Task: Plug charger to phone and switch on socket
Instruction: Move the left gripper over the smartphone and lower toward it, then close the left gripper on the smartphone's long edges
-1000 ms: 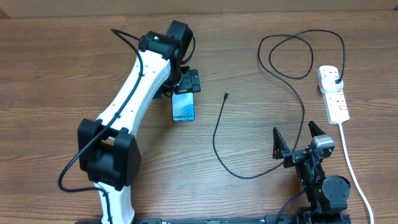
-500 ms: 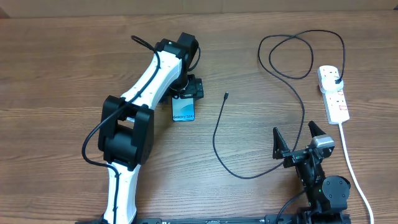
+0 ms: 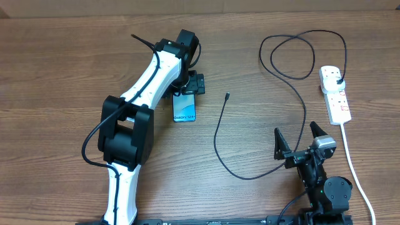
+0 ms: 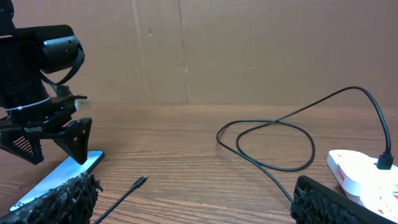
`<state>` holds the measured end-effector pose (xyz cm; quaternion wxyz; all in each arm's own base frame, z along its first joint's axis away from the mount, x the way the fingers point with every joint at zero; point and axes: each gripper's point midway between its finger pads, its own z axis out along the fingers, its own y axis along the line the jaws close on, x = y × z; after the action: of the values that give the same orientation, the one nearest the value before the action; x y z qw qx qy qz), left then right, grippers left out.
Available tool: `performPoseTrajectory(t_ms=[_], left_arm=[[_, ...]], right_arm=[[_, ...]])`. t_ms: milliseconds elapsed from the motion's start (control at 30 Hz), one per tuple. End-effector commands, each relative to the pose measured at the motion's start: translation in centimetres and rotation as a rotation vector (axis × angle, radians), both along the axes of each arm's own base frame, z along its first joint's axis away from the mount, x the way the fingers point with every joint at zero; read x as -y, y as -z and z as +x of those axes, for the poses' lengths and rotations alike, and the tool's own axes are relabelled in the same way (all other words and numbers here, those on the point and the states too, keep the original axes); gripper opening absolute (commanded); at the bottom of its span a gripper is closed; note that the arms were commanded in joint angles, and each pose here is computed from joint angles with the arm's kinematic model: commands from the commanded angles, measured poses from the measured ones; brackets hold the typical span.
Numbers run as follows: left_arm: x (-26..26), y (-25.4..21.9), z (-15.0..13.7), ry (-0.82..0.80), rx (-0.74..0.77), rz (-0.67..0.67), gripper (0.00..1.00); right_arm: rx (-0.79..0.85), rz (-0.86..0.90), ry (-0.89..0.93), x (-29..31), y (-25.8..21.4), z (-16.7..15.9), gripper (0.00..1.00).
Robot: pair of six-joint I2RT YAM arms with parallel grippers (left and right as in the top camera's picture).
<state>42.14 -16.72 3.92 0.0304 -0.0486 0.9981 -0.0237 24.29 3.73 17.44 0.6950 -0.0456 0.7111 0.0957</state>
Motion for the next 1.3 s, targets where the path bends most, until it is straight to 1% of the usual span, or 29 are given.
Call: performPoseTrajectory(t_ms=[0,367,633,767,867,1033,1100,1200,1267], left_arm=[[-0.1,0.5,0.5,-0.016,0.001,-0.001,1.0],[-0.3,1.6,-0.1,-0.016,-0.021,0.007,1.0],[-0.6,3.5,-0.4,-0.017,-0.014,0.015,1.0],[-1.6,5.1,-0.7,-0.02,-0.002,0.059,1.0],[-1.8,6.5,-1.2,-0.02,0.001,0.061,1.0],[-1.8,6.6,-1.2,-0.021,0.002,0.061,1.0],[-1.2,6.6,-1.5,-0.018,-0.015,0.028,1.0],[0.6,6.5,-2.2,-0.011,-0.056,-0.076,1.0],[0.7,6.6,-2.3,-0.008,-0.06,-0.079,1.0]], right_arm=[[0.003,-0.002,0.005,0.0,0.2,0.0,1.0],[0.003,-0.002,0.005,0.0,0.2,0.0,1.0],[0.003,-0.002,0.005,0.0,0.2,0.0,1.0],[0.003,-0.002,0.005,0.0,0.2,0.0,1.0],[0.003,-0.002,0.005,0.0,0.2,0.0,1.0],[0.003,-0.002,0.005,0.0,0.2,0.0,1.0],[0.003,-0.002,0.005,0.0,0.2,0.0,1.0],[0.003,-0.002,0.005,0.0,0.2,0.0,1.0],[0.003,-0.002,0.005,0.0,0.2,0.0,1.0]])
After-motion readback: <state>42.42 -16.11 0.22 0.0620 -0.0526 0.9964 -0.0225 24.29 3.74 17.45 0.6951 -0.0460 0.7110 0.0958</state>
